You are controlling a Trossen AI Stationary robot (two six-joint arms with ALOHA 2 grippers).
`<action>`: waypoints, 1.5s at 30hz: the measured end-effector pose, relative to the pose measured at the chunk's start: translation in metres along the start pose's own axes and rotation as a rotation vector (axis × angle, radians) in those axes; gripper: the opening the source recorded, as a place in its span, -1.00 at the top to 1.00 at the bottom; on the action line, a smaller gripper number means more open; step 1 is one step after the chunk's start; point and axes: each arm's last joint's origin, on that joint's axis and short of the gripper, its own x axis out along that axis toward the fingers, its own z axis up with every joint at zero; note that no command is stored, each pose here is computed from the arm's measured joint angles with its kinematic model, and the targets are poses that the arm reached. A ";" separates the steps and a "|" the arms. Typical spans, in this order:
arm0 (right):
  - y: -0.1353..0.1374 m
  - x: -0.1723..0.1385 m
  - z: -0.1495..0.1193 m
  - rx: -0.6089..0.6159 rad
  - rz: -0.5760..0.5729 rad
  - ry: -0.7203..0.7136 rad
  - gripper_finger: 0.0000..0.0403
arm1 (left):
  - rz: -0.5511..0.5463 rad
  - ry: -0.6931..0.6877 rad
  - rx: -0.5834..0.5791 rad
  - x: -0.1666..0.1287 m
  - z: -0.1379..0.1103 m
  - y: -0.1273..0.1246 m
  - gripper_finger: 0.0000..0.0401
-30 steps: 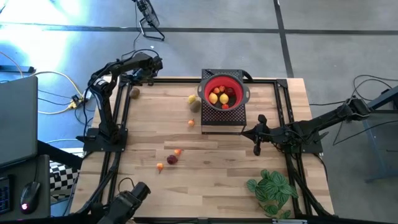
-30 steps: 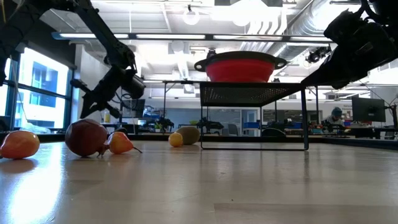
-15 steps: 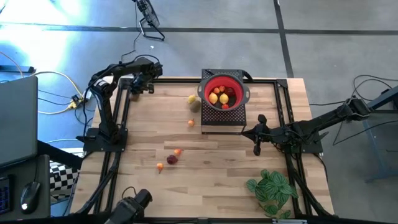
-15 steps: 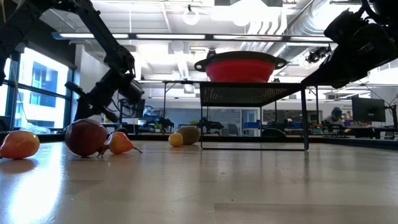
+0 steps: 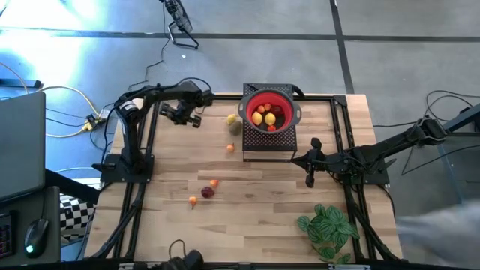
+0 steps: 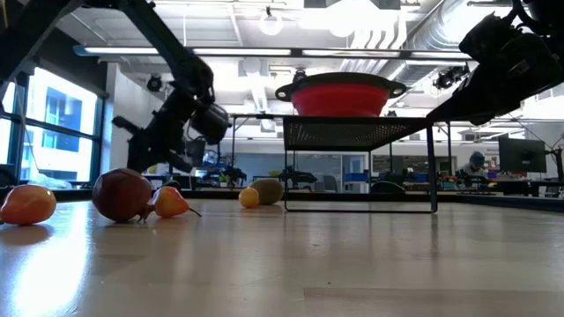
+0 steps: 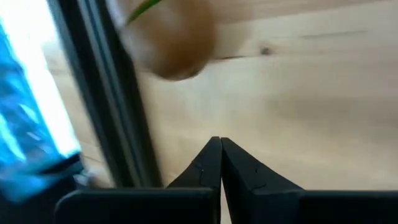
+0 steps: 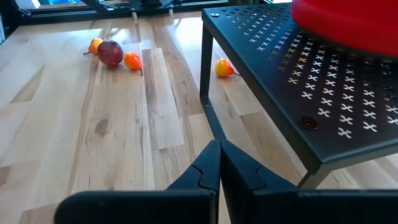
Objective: Pick & Place Fruit
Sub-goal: Put the left brown kiwi into the red strainer bowl on the shelf
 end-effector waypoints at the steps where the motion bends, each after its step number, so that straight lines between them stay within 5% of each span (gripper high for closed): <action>1: 0.000 0.000 0.000 0.000 -0.001 0.000 0.99 | 0.030 -0.032 0.019 -0.004 -0.003 -0.002 1.00; 5: 0.000 0.000 0.000 0.000 -0.002 0.000 0.99 | 0.186 -0.199 -0.003 -0.021 -0.003 0.001 1.00; 10: 0.000 0.000 0.000 0.015 0.001 0.001 0.99 | 0.252 -0.348 -0.050 -0.028 0.007 0.004 1.00; 19: 0.000 0.000 0.000 0.027 0.004 0.002 0.99 | 0.089 -0.312 -0.082 0.000 0.045 0.018 1.00; 31: 0.000 0.000 0.000 0.027 0.000 0.000 0.99 | 0.107 -0.315 -0.164 0.011 0.067 0.041 1.00; 38: 0.000 0.000 0.000 0.027 -0.002 -0.001 0.99 | -0.150 -0.293 -0.115 0.024 0.080 0.038 1.00; 45: 0.000 0.000 0.000 0.027 -0.002 0.000 0.99 | -0.197 -0.302 0.043 0.021 0.075 0.027 1.00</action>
